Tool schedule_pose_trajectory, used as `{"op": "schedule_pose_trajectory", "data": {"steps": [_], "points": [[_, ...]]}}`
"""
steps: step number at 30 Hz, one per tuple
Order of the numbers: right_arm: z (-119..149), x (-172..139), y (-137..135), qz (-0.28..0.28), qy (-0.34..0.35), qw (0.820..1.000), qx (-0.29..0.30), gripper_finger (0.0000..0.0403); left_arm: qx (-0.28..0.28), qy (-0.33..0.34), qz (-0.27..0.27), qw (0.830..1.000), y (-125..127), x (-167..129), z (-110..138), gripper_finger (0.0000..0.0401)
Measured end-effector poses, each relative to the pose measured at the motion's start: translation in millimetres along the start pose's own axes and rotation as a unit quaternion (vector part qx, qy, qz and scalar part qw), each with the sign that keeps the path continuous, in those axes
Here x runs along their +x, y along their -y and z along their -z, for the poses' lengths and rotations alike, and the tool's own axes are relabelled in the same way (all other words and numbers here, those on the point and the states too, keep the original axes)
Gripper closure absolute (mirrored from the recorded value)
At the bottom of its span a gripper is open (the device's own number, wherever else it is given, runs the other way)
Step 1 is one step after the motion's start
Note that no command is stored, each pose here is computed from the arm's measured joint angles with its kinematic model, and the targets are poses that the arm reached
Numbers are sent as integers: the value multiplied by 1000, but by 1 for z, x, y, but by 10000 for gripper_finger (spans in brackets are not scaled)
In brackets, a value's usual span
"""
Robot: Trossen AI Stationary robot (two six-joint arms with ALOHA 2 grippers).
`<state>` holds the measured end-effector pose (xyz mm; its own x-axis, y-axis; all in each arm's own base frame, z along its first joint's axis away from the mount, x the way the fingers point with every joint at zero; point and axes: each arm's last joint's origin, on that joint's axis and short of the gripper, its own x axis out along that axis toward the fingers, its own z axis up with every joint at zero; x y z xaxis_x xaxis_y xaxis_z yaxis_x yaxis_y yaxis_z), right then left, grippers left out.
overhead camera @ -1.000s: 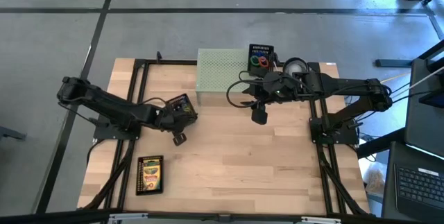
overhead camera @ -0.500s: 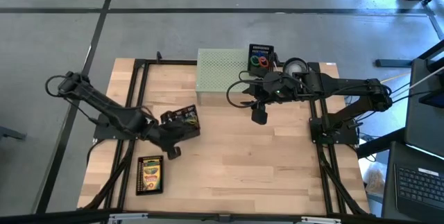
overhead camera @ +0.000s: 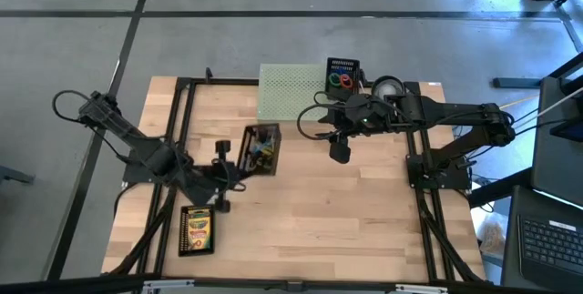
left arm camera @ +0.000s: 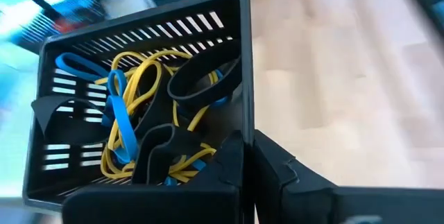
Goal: Pick & Place Office Desk Supplies
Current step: Put the top black bin on the shelf
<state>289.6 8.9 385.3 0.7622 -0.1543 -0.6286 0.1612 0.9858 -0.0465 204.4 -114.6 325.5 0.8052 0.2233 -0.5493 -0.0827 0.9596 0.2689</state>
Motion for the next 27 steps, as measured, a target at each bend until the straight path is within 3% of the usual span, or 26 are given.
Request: {"op": "schedule_pose_trajectory", "data": {"steps": [3, 7, 15, 23, 27], "points": [[0, 0, 0, 0, 0, 1000, 1, 211, 41, 3, -43, 998, -15, 6, -8, 397], [0, 0, 0, 0, 0, 1000, 1, 211, 48, 11, -82, 995, -45, 23, -19, 397], [0, 0, 0, 0, 0, 1000, 1, 211, 30, 21, -68, 997, -107, 77, -28, 397], [0, 0, 0, 1, 0, 1000, -1, 211, 44, -51, -92, 994, -152, 135, -17, 397], [0, 0, 0, 3, 0, 1000, -1, 211, 37, -68, -68, 995, -167, 161, -14, 397]]}}
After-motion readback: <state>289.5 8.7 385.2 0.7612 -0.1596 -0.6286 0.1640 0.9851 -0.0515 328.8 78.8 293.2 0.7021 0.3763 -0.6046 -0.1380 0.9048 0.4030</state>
